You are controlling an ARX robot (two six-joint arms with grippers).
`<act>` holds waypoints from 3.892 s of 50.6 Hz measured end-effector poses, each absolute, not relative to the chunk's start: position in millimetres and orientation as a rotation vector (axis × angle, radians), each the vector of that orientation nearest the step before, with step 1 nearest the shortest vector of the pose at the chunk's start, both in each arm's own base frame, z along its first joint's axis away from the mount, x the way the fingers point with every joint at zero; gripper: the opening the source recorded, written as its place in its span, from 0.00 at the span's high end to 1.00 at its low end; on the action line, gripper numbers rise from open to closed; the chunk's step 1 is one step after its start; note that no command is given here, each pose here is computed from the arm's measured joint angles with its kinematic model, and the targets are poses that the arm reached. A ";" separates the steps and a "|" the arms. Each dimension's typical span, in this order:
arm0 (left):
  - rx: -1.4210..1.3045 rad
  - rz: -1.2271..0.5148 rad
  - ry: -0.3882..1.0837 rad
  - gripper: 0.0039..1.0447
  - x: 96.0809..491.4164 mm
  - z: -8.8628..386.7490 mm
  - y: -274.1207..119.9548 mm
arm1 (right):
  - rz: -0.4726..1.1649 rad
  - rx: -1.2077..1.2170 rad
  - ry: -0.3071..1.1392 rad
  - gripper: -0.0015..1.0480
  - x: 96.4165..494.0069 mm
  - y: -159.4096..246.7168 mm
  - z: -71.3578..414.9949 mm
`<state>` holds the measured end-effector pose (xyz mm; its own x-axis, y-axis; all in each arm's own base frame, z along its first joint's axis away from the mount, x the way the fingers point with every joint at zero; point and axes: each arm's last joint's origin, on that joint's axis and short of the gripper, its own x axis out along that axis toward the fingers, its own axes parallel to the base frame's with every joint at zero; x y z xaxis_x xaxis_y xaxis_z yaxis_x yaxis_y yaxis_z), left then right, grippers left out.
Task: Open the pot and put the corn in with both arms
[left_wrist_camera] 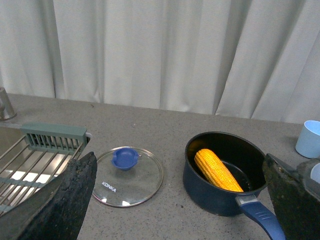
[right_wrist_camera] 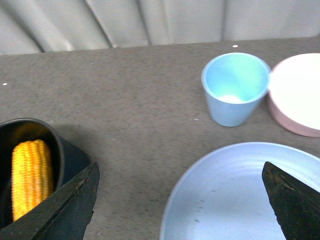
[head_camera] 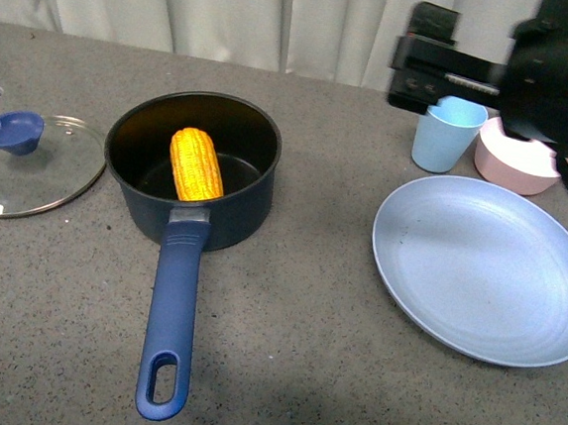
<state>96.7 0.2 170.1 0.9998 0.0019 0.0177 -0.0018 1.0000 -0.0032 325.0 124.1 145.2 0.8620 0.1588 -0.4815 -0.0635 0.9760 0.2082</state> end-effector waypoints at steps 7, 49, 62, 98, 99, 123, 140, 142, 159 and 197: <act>-0.003 -0.001 -0.019 0.06 96.7 170.2 0.1 | -0.003 0.070 0.226 0.24 292.3 85.5 142.7; -0.003 0.002 -0.017 0.06 96.7 170.1 0.2 | 0.003 0.000 0.018 0.99 167.9 11.6 161.4; -0.003 0.002 -0.017 0.06 96.7 170.1 0.2 | -0.002 0.001 0.016 0.99 151.6 0.4 161.8; -0.003 0.002 -0.017 0.06 96.7 170.1 0.2 | 0.001 0.001 -0.006 0.99 122.0 0.3 168.1; -0.003 0.002 -0.017 0.06 96.7 170.1 0.2 | 0.001 0.001 -0.006 0.99 121.7 0.3 168.1; -0.003 0.002 -0.017 0.06 96.7 170.1 0.2 | 0.001 0.001 -0.009 0.99 111.6 0.2 168.4; -0.003 0.002 -0.017 0.06 96.7 170.0 0.2 | 0.005 -0.001 -0.003 0.93 97.9 0.3 165.3; -0.003 0.001 -0.017 0.06 96.7 170.1 0.2 | 0.004 -0.001 -0.006 0.88 97.7 0.3 165.5; -0.003 0.002 -0.017 0.06 96.7 170.1 0.2 | 0.004 0.000 -0.003 0.39 97.6 0.3 165.2; -0.003 0.002 -0.017 0.06 96.7 170.1 0.2 | 0.004 0.000 -0.003 0.09 97.6 0.3 165.2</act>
<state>96.7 0.2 170.1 0.9998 0.0019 0.0174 -0.0019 1.0000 -0.0032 97.6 0.3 165.2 1.0000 0.0042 0.0029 -0.0042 1.0000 0.0002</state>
